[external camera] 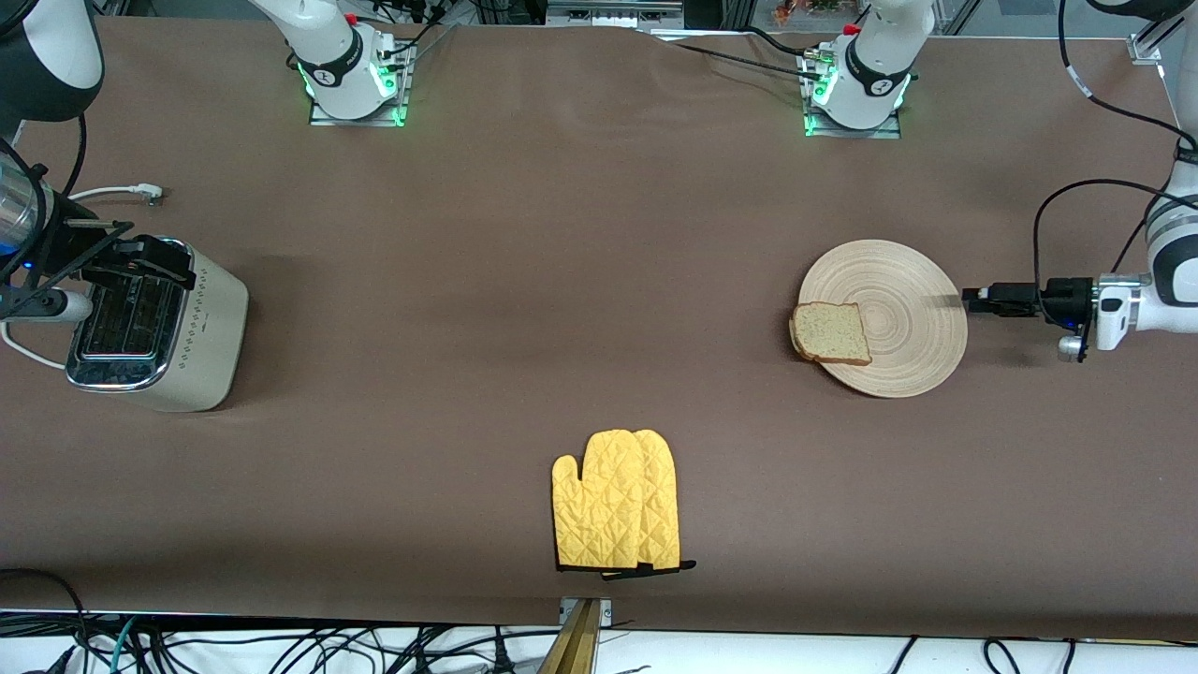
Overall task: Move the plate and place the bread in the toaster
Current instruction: 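Lower the left gripper and grasp the wooden plate's rim, then slide the plate with the left gripper toward the table's middle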
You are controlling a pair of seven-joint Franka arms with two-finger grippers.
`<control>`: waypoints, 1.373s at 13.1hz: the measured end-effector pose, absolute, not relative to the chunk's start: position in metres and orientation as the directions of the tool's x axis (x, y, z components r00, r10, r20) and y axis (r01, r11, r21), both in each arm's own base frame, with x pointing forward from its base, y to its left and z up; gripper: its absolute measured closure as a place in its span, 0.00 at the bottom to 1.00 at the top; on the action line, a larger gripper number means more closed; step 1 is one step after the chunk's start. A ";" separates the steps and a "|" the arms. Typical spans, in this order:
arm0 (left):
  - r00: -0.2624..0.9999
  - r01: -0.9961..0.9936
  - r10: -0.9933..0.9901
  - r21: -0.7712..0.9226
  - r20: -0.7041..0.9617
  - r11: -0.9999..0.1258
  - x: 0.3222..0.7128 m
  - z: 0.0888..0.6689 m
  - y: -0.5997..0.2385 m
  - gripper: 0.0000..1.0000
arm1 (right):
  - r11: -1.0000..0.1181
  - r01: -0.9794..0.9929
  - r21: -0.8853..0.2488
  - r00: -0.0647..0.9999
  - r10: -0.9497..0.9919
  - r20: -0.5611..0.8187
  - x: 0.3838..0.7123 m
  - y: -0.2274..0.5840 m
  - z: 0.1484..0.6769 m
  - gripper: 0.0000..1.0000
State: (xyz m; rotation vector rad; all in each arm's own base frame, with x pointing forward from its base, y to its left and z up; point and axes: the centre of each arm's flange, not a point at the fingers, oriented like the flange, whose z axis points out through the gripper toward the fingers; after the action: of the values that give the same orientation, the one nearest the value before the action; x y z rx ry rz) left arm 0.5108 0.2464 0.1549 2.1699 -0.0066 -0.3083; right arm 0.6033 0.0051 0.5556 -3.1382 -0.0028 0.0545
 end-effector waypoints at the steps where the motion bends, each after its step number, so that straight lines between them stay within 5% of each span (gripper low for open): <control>1: 0.969 0.102 -0.126 0.811 -0.212 -0.576 0.510 0.148 0.245 0.24 | -1.000 0.002 -0.003 0.999 0.002 -0.035 0.603 0.005 0.556 0.00; 3: 0.970 0.098 -0.129 0.821 -0.204 -0.562 0.509 0.135 0.244 0.48 | -1.000 0.002 -0.003 0.999 0.002 -0.036 0.604 0.005 0.555 0.00; 5: 0.971 0.107 -0.125 0.835 -0.205 -0.540 0.506 0.122 0.240 0.53 | -1.000 0.001 -0.003 0.999 0.002 -0.038 0.604 0.005 0.554 0.00; 8: 0.971 0.105 -0.127 0.840 -0.202 -0.533 0.506 0.116 0.239 0.87 | -1.000 0.001 -0.003 0.999 0.002 -0.038 0.604 0.005 0.553 0.00; 9: 0.973 0.093 -0.134 0.849 -0.189 -0.521 0.506 0.118 0.239 0.91 | -1.000 0.001 -0.003 0.999 0.002 -0.038 0.604 0.005 0.553 0.00; 18: 0.982 0.046 -0.160 0.942 -0.104 -0.331 0.572 0.143 0.104 0.91 | -1.000 0.005 -0.003 0.999 0.006 -0.040 0.605 0.007 0.552 0.00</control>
State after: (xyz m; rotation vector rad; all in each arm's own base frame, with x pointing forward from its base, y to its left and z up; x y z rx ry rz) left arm 0.5723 0.1039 0.1426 1.8979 -0.0823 -0.2093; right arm 0.6045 0.0074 0.5523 -3.1382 -0.0086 0.0625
